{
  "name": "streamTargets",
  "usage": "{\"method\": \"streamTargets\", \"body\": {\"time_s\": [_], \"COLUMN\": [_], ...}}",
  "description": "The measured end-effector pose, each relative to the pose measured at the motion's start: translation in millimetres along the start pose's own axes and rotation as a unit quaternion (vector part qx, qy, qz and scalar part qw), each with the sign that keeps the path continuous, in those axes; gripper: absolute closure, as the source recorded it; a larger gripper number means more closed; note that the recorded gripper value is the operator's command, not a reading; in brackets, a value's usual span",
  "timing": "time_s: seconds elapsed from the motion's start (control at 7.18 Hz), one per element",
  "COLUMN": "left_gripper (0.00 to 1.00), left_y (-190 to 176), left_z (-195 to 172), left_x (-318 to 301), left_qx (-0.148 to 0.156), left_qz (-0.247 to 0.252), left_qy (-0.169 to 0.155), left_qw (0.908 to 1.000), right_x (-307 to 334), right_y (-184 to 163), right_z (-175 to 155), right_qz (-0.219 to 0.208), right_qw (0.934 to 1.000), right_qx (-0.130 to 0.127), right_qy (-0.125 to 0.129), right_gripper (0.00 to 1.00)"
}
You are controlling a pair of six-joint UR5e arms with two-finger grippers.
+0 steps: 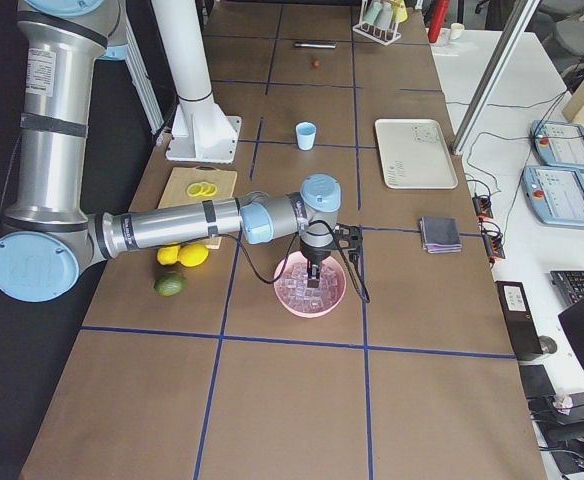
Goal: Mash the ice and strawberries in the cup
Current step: 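Grasp another ice cube in the bowl with the right gripper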
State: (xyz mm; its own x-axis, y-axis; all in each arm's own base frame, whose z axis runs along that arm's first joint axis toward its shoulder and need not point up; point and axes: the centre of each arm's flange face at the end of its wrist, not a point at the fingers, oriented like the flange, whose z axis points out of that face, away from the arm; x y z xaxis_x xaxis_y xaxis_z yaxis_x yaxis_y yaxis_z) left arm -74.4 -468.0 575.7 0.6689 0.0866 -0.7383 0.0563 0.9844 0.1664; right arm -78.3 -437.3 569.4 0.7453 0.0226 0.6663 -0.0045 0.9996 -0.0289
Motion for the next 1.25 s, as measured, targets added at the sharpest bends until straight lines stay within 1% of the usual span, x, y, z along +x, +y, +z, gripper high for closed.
{"method": "streamTargets", "body": {"time_s": [0.28,0.42,0.7,1.25], "left_gripper": [0.0,0.0,0.0,0.0], "left_y": [0.0,0.0,-0.1,0.5], "left_z": [0.0,0.0,-0.2,-0.1], "left_x": [0.0,0.0,0.3,0.2], "left_qx": [0.0,0.0,0.0,0.0], "left_qz": [0.0,0.0,0.0,0.0], "left_qy": [0.0,0.0,0.0,0.001], "left_qw": [1.0,1.0,1.0,1.0], "right_x": [-4.7,-3.4,1.6,-2.1], "right_y": [3.8,4.4,4.9,6.2], "right_z": [19.0,25.9,36.3,52.3], "right_qz": [-0.008,-0.009,-0.006,-0.012], "right_qw": [0.9998,0.9996,0.9992,0.9984], "right_qx": [-0.018,-0.023,-0.031,-0.046], "right_qy": [0.009,0.016,0.026,0.031], "right_gripper": [0.43,0.45,0.45,0.45]}}
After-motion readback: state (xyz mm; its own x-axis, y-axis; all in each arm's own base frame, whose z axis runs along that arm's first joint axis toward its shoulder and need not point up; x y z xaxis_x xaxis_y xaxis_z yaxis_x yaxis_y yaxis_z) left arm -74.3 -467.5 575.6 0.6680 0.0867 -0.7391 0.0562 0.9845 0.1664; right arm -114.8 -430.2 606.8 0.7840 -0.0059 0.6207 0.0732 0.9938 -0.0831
